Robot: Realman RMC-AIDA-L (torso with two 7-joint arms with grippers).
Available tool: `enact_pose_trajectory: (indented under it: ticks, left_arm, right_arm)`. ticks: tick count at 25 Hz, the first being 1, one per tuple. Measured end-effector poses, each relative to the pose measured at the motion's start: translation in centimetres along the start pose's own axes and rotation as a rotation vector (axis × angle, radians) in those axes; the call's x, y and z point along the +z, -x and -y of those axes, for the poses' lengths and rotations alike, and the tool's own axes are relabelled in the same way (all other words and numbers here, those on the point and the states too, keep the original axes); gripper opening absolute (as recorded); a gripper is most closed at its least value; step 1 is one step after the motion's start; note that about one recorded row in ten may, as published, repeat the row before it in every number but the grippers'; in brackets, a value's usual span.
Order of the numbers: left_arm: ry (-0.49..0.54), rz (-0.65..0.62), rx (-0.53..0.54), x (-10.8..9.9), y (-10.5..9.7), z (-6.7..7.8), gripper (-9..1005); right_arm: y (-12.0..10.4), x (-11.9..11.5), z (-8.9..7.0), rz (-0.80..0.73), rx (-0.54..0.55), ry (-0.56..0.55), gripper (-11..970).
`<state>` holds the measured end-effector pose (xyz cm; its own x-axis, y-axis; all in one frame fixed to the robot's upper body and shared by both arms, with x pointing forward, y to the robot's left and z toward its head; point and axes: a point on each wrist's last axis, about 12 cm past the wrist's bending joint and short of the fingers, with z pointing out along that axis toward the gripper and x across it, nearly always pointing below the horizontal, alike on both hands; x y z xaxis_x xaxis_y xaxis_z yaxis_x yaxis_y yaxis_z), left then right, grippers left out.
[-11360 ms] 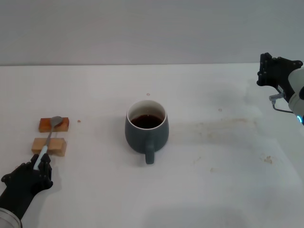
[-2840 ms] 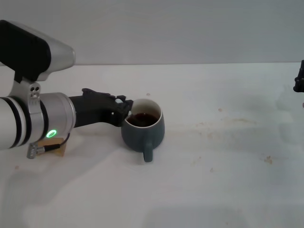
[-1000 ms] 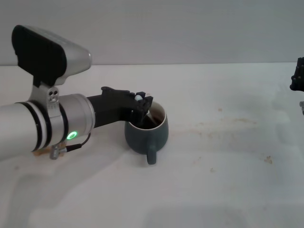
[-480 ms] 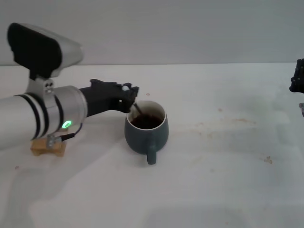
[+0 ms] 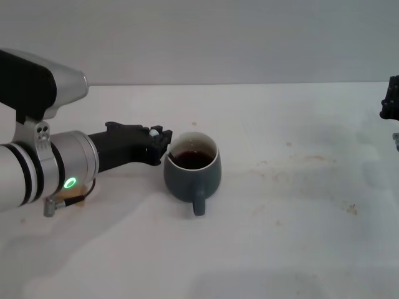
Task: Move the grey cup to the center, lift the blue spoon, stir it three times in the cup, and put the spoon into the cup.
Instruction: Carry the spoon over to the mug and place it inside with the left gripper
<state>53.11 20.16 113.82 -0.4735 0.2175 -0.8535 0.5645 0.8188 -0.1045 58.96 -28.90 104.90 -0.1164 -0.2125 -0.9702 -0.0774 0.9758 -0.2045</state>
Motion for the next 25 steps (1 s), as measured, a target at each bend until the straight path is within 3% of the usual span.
enact_pose_trajectory:
  ticks: [10,25]
  left_arm:
    - [-0.068,0.036,-0.015,0.9,-0.3,1.5,206]
    - [-0.115,0.075,-0.044,1.5,-0.9,0.7,209]
  right_arm:
    - [0.1,0.1,-0.1,0.002,-0.001,0.002,29]
    - [0.0,0.0,0.2,-0.001,0.001,-0.004,29]
